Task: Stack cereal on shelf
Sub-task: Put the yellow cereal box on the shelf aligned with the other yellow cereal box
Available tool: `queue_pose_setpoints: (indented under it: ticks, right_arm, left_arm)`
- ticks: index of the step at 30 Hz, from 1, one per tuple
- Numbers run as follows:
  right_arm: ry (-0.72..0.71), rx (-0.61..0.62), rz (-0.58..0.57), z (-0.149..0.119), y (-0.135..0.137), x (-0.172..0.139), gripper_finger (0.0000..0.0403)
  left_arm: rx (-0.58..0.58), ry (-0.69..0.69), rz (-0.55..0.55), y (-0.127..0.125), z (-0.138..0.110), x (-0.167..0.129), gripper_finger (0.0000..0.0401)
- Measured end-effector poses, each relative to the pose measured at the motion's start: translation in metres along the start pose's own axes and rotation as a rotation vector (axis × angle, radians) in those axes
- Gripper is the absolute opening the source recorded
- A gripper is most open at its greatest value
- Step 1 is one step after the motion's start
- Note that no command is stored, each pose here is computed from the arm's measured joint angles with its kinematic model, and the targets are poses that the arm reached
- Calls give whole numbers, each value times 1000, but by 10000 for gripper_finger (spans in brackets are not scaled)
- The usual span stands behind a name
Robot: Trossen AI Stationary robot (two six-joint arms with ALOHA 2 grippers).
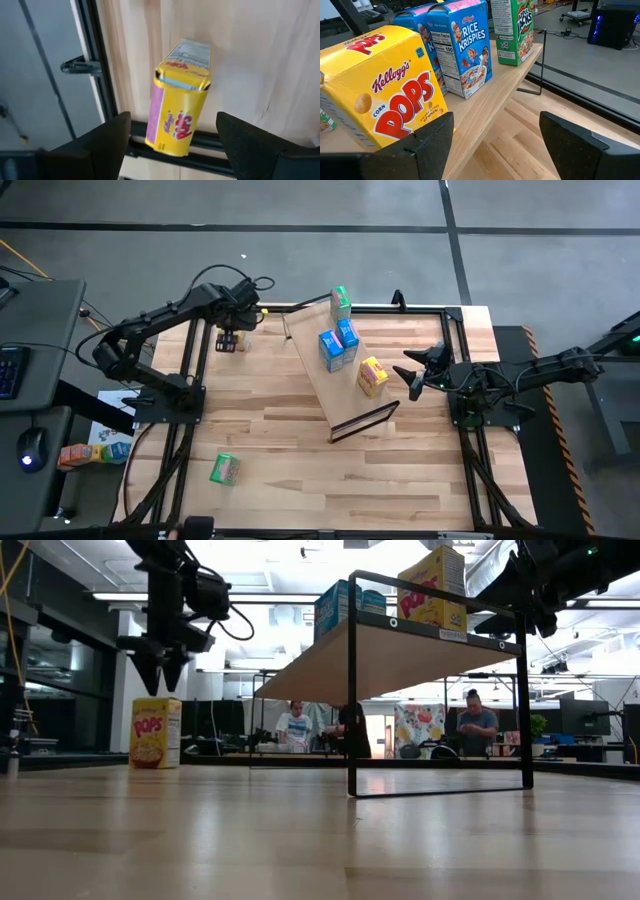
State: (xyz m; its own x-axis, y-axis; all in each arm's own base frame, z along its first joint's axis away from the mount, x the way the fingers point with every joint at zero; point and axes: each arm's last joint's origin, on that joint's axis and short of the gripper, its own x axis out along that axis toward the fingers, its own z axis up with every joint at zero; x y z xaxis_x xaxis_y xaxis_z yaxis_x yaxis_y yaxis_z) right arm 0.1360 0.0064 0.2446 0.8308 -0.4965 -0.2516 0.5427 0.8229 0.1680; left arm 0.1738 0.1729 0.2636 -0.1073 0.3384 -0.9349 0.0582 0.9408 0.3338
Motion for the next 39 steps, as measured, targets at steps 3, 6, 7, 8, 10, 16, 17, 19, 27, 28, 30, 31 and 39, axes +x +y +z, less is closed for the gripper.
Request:
queue_pose_setpoints:
  ticks: [3,6,7,8,10,16,17,19,27,28,30,31,39]
  right_arm:
    - [0,0,0,0,0,0,287]
    - [0,0,0,0,0,0,287]
    - [0,0,0,0,0,0,287]
    - [0,0,0,0,0,0,287]
    - [0,0,0,0,0,0,287]
    - [0,0,1,0,0,0,287]
    - [0,0,1,0,0,0,287]
    - [2,0,5,0,0,0,287]
    - [2,-6,4,0,0,0,287]
    - [2,-5,4,0,0,0,287]
    - [2,-2,4,0,0,0,287]
    - [2,-1,4,0,0,0,287]
    - [1,-1,3,0,0,0,287]
  left_arm:
    - [0,-13,-15,4,-1,4,287]
    - [-8,-8,-26,9,0,10,287]
    - [-12,-7,-37,10,0,13,287]
    - [-13,-2,-50,11,1,17,287]
    - [-8,14,-73,12,4,24,287]
    - [13,68,-110,13,11,40,287]
    - [13,72,-116,13,12,42,287]
    - [6,75,-132,13,13,45,287]
    - [-11,93,-183,11,17,54,274]
    - [-11,96,-187,11,17,54,271]
    - [-9,101,-192,10,17,55,263]
    - [-9,101,-191,11,17,55,258]
    - [-1,108,-200,9,17,54,220]
